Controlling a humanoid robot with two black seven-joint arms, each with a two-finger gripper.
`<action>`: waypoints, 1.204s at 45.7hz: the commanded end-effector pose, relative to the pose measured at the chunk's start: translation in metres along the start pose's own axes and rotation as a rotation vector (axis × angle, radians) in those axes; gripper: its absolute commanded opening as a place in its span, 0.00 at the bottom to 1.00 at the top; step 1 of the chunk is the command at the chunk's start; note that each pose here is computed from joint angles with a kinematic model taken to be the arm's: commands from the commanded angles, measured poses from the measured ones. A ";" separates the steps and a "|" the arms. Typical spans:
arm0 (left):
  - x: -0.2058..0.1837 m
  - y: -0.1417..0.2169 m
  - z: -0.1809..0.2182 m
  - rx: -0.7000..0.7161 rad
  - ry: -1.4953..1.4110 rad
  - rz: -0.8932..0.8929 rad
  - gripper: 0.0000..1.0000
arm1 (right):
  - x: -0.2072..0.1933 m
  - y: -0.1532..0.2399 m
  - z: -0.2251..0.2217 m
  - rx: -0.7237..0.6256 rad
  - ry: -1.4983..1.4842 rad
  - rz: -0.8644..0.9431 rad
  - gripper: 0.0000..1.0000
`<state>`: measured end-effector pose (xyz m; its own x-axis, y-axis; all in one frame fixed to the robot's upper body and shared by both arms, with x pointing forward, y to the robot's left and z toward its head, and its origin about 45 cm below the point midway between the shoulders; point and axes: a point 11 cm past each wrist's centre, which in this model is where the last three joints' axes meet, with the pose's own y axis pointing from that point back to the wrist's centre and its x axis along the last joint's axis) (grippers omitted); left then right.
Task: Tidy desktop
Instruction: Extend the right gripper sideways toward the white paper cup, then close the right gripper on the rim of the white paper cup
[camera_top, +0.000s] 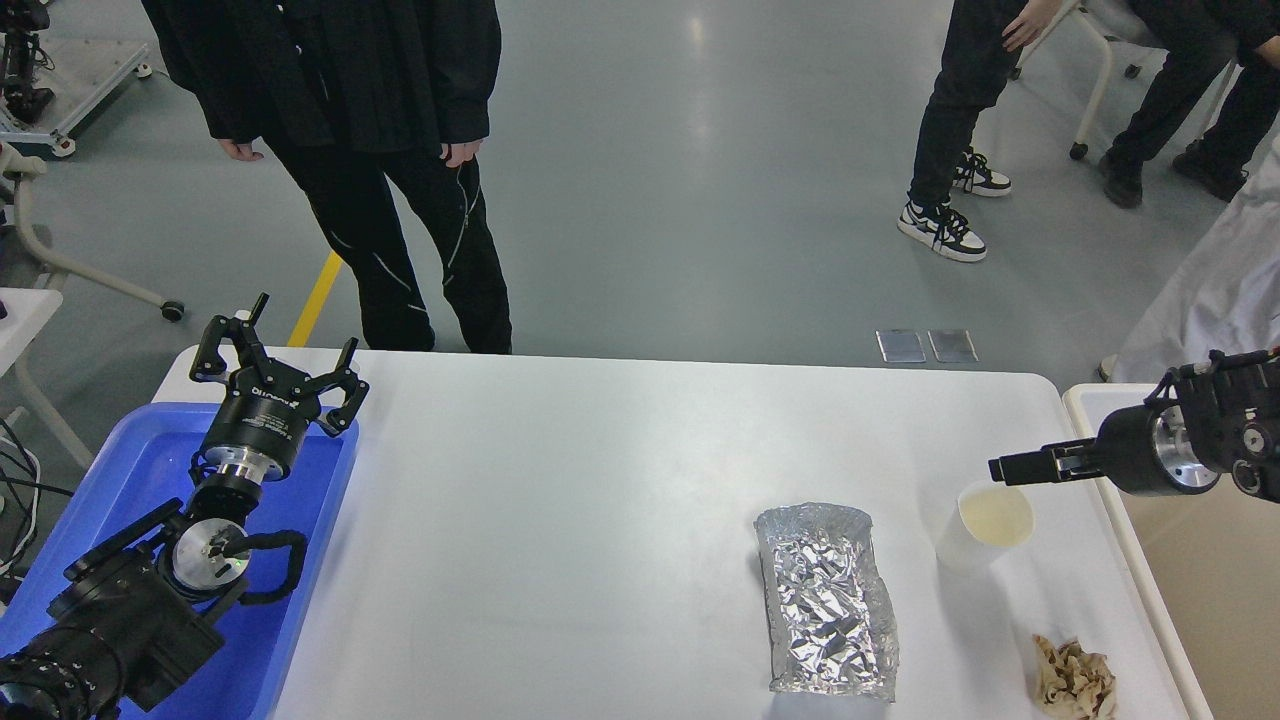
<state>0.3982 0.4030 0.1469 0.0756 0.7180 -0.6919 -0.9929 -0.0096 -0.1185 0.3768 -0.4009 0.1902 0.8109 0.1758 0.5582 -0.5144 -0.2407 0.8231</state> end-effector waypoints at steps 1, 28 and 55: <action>0.000 0.000 0.001 -0.001 0.000 -0.001 1.00 | -0.018 -0.009 0.003 -0.007 -0.010 -0.028 0.99; 0.000 0.000 0.001 -0.001 0.000 -0.001 1.00 | -0.041 -0.042 0.008 -0.043 -0.021 -0.055 0.75; 0.000 0.000 0.000 0.000 0.000 0.001 1.00 | -0.048 -0.041 0.011 -0.044 -0.122 -0.051 0.00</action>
<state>0.3982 0.4031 0.1470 0.0759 0.7180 -0.6919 -0.9929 -0.0094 -0.1187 0.3602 -0.4076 0.1252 0.8588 0.1453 0.4913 -0.4633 -0.1888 0.8658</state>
